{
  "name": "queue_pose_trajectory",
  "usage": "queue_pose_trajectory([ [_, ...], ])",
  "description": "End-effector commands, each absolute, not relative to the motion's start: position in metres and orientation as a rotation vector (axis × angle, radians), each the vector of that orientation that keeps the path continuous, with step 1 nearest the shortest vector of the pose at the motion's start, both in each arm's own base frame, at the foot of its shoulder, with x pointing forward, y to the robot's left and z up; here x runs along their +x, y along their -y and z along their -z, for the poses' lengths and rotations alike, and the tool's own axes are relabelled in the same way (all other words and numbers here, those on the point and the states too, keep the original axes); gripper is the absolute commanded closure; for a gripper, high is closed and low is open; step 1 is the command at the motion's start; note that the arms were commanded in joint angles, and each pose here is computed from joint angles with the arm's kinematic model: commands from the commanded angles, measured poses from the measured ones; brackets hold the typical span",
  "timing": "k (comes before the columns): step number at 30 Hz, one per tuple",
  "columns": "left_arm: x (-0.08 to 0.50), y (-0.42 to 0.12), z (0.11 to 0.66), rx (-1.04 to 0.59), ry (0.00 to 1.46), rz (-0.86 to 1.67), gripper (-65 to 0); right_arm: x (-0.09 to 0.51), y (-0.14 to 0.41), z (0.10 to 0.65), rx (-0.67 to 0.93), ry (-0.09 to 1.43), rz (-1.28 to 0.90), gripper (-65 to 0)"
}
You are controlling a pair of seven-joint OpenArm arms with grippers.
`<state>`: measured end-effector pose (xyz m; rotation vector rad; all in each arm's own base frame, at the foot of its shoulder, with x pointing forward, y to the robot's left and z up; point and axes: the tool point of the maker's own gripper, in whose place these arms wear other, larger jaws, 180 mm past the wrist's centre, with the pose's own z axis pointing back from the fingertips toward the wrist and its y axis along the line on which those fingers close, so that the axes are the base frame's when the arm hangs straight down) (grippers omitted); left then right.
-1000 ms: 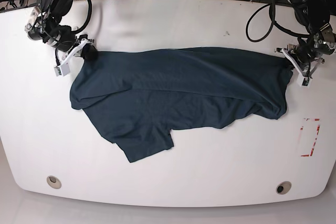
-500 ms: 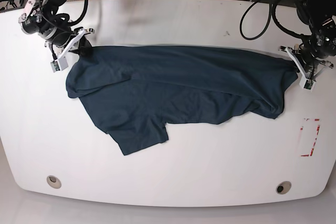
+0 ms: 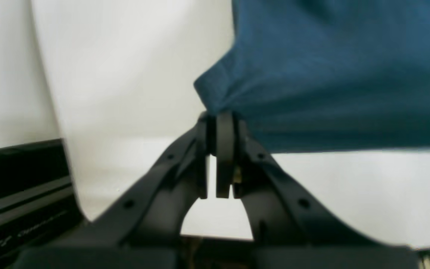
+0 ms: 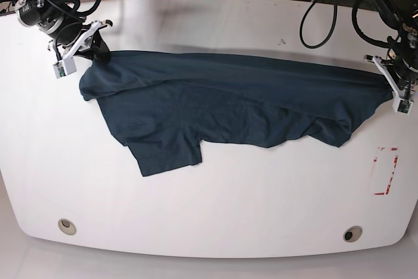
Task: Fold the T-shirt properly
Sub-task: 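Pull the held shirt edge with both grippers to smooth it flat, then lift the shirt with the right gripper and drag it off the table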
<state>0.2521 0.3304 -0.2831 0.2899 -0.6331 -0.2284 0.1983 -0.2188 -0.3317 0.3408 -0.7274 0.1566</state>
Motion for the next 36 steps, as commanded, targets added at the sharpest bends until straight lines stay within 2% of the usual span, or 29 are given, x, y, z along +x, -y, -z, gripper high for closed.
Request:
queue_pose_trajectory([
  [1, 0.264, -0.337, 0.259, 0.317, 0.704, 0.218, 0.0, 0.212, 0.231, 0.313, 0.294, 0.781, -0.201, -2.7],
  [18, 0.374, -0.280, 0.155, 0.293, 1.041, 0.369, 0.0, 0.308, 0.271, 0.229, 0.167, 1.004, -0.325, -2.7],
  [25, 0.397, -0.270, 0.105, 0.271, 1.183, 0.327, 0.0, 0.345, 0.291, 0.197, 0.138, 1.050, -0.351, -2.7],
  [36, 0.412, -0.269, 0.016, 0.274, 1.408, 0.255, 0.0, 0.408, 0.310, 0.111, 0.050, 1.119, -0.466, -2.7],
])
